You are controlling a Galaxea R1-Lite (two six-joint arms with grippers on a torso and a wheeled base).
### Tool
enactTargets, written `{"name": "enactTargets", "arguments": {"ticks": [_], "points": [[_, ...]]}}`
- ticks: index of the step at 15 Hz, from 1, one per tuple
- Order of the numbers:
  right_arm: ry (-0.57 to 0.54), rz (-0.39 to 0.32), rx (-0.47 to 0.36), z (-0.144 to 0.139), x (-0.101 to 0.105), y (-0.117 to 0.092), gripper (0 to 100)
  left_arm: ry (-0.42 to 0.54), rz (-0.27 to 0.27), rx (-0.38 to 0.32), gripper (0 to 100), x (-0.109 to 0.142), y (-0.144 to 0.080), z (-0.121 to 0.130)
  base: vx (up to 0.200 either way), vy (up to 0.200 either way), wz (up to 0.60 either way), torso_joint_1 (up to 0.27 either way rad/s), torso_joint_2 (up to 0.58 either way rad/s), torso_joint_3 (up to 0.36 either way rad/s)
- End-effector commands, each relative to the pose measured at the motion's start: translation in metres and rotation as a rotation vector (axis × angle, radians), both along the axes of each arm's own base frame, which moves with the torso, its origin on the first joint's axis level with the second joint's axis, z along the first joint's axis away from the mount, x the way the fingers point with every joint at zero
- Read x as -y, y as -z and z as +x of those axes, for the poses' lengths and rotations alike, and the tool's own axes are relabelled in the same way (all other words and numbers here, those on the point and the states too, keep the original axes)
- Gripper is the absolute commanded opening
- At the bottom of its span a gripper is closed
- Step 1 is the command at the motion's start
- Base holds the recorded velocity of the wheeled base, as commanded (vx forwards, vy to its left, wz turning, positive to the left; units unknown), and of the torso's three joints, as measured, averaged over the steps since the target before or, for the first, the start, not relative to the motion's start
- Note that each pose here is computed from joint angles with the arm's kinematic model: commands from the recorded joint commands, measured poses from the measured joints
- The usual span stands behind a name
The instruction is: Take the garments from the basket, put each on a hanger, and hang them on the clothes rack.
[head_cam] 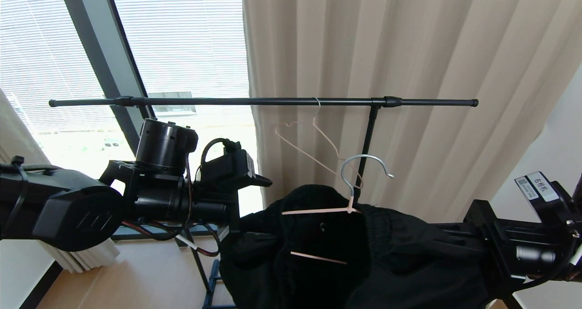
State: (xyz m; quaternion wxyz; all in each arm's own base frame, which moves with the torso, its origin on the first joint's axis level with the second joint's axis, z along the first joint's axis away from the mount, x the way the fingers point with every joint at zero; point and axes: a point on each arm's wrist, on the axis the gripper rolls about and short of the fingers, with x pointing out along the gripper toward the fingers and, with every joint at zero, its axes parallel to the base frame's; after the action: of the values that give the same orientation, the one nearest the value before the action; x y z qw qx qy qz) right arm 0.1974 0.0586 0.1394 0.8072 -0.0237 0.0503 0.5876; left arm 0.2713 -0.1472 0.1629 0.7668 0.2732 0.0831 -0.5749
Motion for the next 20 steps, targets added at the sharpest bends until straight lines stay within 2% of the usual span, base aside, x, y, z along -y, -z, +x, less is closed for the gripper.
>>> {"name": "enactTargets", "arguments": {"ticks": [1,4,15,16,20], "points": [[-0.013,0.003,-0.002,-0.001,0.0,0.0,0,0.029,-0.006,-0.015,100,0.011,0.0,-0.004,0.0,0.0,0.0,0.0,0.0,0.0],[-0.031,0.008,0.002,-0.002,0.0,-0.001,0,0.06,0.002,-0.031,100,0.02,0.004,-0.008,0.0,0.0,0.0,0.0,0.0,0.0],[-0.045,0.015,0.027,-0.007,0.001,-0.006,0,0.102,0.023,-0.067,100,0.028,0.015,-0.02,0.0,0.0,0.0,0.0,0.0,0.0],[-0.049,0.016,0.027,-0.007,0.001,-0.006,0,0.103,0.027,-0.07,0,0.029,0.016,-0.02,0.0,0.0,0.0,0.0,0.0,0.0],[-0.048,0.016,0.03,-0.008,0.001,-0.007,0,0.102,0.029,-0.065,0,0.029,0.015,-0.022,0.0,0.0,0.0,0.0,0.0,0.0]]}}
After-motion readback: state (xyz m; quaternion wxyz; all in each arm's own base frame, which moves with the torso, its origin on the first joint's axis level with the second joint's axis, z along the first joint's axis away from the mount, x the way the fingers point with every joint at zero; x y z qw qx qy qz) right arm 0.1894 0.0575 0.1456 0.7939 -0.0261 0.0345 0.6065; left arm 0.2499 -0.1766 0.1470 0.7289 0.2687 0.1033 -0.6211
